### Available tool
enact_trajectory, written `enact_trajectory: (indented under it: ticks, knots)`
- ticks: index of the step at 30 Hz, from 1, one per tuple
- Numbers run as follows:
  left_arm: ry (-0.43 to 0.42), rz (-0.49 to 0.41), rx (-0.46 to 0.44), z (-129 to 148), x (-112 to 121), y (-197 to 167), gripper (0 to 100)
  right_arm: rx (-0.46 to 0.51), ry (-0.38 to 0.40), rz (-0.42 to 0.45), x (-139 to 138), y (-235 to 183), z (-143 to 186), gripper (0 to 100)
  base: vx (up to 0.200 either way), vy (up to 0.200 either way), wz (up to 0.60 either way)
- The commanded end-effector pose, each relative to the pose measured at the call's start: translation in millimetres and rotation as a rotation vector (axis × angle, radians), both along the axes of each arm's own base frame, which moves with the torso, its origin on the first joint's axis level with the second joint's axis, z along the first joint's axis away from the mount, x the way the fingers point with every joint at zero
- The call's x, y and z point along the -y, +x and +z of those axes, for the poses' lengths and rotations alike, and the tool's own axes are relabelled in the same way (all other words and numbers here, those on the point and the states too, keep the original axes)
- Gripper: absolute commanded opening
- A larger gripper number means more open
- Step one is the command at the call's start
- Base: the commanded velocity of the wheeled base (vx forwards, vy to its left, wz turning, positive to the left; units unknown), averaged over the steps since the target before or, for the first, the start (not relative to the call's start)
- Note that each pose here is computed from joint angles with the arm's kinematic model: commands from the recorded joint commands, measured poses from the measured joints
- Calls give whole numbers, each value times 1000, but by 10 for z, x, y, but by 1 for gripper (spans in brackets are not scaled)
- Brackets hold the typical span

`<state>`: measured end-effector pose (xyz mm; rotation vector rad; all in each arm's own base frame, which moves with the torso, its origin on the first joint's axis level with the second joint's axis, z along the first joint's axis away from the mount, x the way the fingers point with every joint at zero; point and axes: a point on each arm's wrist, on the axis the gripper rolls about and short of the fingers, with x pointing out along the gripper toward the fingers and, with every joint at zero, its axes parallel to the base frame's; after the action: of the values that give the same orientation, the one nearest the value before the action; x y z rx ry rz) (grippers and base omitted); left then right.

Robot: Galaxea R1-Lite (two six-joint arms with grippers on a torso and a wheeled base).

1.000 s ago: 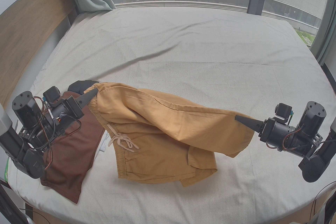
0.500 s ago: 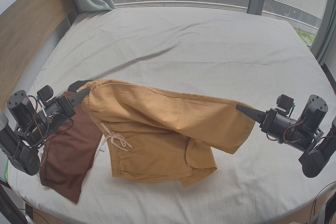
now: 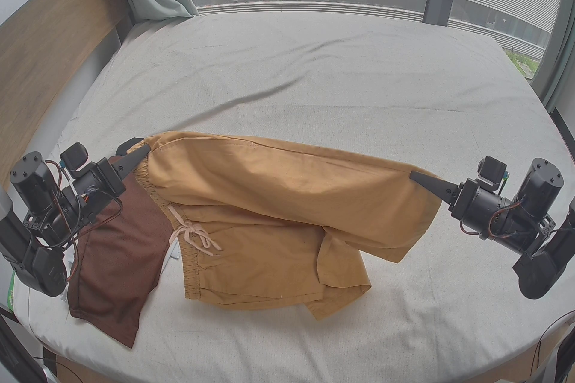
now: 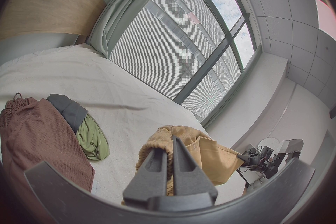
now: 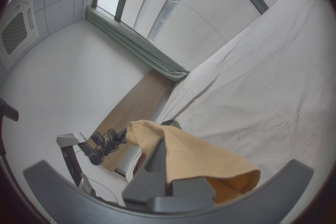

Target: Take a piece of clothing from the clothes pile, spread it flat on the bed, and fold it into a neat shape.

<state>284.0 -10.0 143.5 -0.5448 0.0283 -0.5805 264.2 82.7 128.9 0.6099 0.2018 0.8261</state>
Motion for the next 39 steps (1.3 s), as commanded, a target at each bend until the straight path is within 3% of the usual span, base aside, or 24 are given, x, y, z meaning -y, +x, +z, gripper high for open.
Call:
enact_trajectory:
  ticks: [1,39]
  knots:
    - [-1,7,-4,-14,-20,16,0,3,1,-16,39,18,6,0,0,0,0]
    - [-2,15,-6,-27,-38,57,0,42,6,-83,211,138,75,0,0,0,0]
